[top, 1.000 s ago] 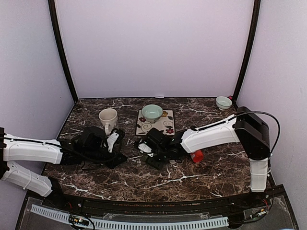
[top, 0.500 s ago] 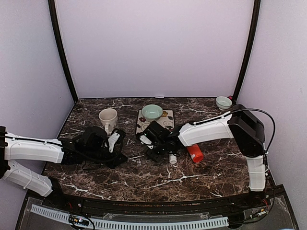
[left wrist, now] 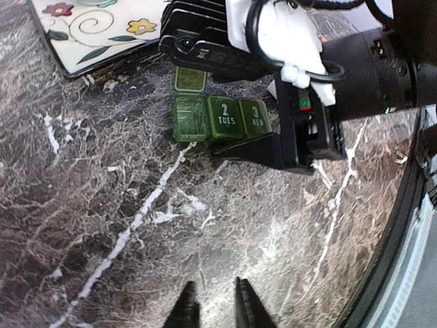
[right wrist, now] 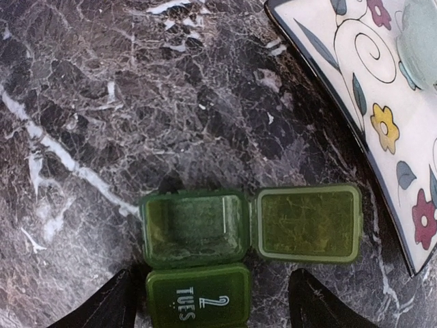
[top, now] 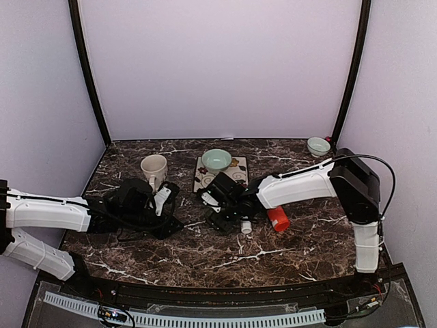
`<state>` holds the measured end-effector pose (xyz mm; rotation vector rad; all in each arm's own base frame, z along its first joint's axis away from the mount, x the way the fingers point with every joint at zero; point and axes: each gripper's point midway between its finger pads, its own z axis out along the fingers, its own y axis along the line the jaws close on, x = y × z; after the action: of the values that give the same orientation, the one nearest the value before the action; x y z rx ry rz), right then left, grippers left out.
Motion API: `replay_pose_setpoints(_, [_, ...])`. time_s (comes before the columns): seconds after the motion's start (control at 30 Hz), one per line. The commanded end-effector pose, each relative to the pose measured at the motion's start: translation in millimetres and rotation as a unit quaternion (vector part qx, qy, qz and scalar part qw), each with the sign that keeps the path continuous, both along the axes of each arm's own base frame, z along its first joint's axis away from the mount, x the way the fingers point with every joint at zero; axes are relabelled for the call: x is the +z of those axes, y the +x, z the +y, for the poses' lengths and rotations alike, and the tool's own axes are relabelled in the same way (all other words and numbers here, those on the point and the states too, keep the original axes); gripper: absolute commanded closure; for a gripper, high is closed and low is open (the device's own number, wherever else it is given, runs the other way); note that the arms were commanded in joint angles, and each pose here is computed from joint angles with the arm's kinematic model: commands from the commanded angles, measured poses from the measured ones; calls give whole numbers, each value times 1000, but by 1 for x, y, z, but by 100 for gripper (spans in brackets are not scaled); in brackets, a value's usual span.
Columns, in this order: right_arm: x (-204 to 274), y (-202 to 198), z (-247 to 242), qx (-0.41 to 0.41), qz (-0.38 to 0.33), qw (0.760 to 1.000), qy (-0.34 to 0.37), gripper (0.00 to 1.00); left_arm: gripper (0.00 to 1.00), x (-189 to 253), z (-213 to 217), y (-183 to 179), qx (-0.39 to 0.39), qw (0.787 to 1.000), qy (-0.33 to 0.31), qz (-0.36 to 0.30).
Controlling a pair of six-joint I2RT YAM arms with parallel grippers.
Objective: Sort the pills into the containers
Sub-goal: Adjust the pill container at the center of the board, then pick up the pill bottle from the center of the board.
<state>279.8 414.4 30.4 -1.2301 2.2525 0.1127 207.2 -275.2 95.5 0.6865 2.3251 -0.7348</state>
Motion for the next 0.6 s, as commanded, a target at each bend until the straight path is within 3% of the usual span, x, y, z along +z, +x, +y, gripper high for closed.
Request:
replay_pose_setpoints(0.0, [29,-4,-1,-10,-10,999,31,23,73,14,-2,4,5,1000,-3,-10])
replay_pose_setpoints(0.4, [63,-27,-9,-39,-25,996,73,22,42,43,10,12,48,998,-25,-42])
replay_pose_setpoints(0.57, [88,-34,-19,-100,-40,988,115,24,40,68,9,19,59,994,-57,-76])
